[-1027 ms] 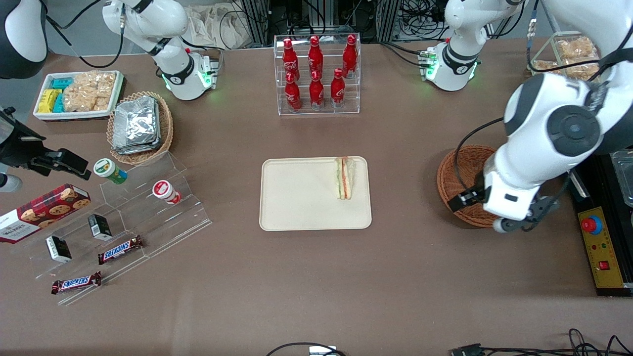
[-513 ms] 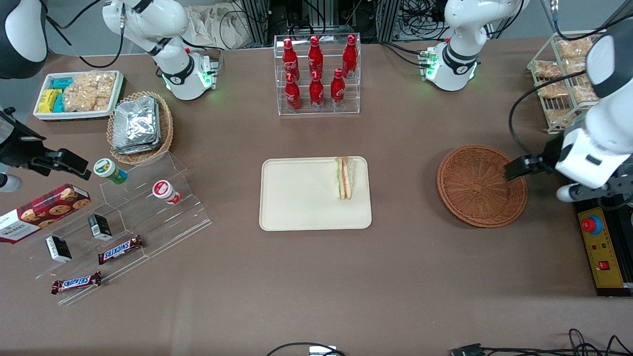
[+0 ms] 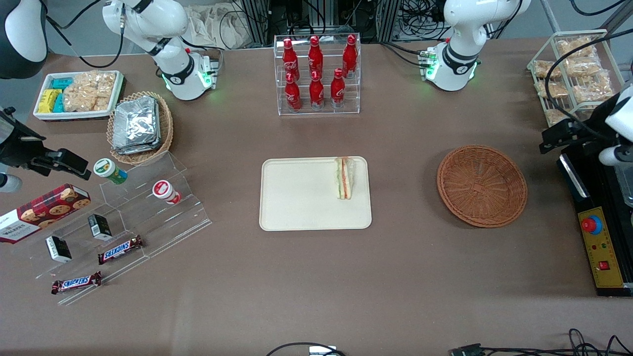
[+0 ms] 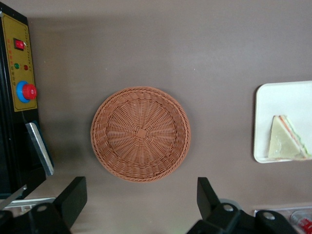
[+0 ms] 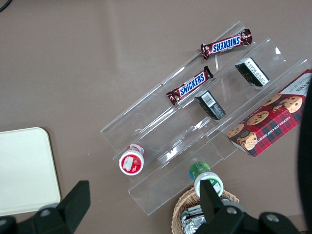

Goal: Place sandwich from basket to tray

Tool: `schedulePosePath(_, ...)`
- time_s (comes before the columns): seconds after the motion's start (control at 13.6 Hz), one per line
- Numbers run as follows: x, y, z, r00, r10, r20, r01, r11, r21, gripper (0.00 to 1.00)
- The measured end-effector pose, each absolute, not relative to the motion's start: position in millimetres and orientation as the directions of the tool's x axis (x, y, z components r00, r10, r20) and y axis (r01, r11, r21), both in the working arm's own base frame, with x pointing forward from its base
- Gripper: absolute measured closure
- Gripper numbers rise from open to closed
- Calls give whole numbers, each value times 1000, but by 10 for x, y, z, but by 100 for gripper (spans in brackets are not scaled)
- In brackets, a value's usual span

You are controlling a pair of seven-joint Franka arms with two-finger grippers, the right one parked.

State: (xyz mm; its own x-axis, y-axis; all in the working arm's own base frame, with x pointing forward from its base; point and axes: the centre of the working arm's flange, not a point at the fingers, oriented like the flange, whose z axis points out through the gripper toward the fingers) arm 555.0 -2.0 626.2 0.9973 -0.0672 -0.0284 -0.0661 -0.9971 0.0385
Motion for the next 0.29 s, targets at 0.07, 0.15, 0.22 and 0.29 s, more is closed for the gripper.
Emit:
schedulePosePath(0.07, 5520, -64, 6299, 997, -79, -26, -78, -996, 37, 0)
schedulePosePath(0.15, 5499, -123, 6319, 996, -90, -27, -89, -995, 35, 0)
schedulePosePath(0.22, 5486, -171, 6321, 995, -99, -30, -98, -995, 30, 0)
schedulePosePath(0.29, 5480, -209, 6314, 994, -106, -33, -106, -994, 25, 0)
